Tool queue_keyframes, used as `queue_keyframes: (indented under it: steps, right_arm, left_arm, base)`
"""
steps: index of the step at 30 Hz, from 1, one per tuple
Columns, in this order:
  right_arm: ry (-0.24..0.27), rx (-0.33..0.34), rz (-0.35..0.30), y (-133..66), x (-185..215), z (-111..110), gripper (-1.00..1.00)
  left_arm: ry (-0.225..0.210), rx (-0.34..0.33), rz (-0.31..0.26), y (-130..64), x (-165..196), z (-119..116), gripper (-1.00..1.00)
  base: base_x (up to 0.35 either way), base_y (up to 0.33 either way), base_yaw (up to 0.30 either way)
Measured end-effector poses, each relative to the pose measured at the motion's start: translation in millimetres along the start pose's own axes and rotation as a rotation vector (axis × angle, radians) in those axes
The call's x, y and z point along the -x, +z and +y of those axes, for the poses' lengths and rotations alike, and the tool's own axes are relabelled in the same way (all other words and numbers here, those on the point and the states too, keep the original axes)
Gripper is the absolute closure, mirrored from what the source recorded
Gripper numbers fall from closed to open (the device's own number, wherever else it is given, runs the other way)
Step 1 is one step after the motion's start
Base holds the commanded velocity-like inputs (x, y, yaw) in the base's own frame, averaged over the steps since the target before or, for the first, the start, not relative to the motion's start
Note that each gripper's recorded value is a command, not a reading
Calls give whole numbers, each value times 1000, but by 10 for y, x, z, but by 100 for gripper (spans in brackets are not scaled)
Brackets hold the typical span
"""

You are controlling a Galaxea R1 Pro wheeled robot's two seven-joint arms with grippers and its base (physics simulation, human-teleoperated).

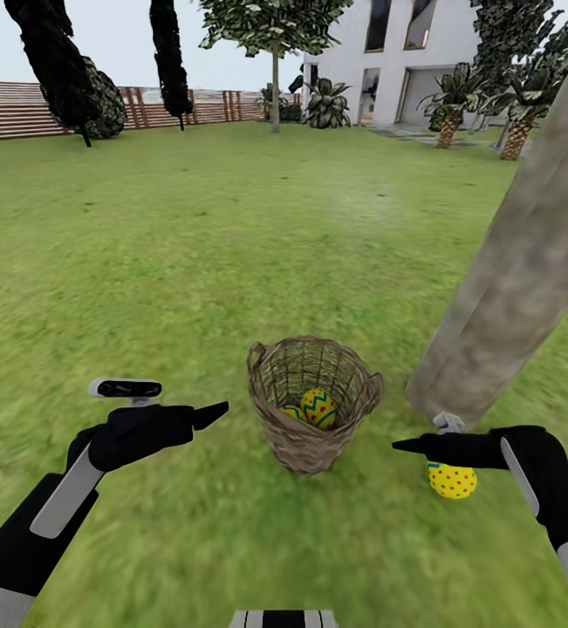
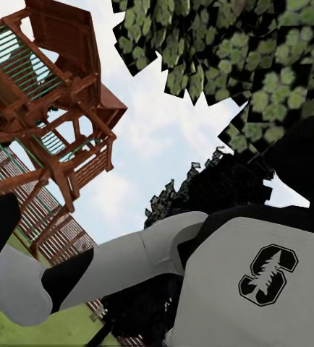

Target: Take the three Easter eggs out of the wicker basket on the lawn in the garden, then place them on the lawn next to a single tree (choose any tree) so that all three eggs are next to the same tree and none are left in the basket.

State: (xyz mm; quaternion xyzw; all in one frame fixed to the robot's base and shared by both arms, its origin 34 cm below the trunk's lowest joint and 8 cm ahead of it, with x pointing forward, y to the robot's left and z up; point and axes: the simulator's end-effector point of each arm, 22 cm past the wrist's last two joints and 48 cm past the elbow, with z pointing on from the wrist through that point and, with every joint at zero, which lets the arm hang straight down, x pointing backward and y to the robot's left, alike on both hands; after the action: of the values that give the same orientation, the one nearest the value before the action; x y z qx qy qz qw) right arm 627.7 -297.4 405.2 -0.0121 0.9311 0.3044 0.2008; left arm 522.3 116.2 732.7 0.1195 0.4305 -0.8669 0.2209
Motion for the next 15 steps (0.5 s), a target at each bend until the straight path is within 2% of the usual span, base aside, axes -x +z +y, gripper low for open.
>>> queue_keyframes:
  steps: [5,15]
  right_arm:
    - [-3,1,-4,-19,14,16,-100]
    - [-9,3,-14,-65,51,47,-100]
  left_arm:
    - [4,-1,3,14,-2,-21,-100]
    - [16,-1,8,38,-3,-61,-100]
  base:
    - [-201,257,-226]
    - [-86,316,-232]
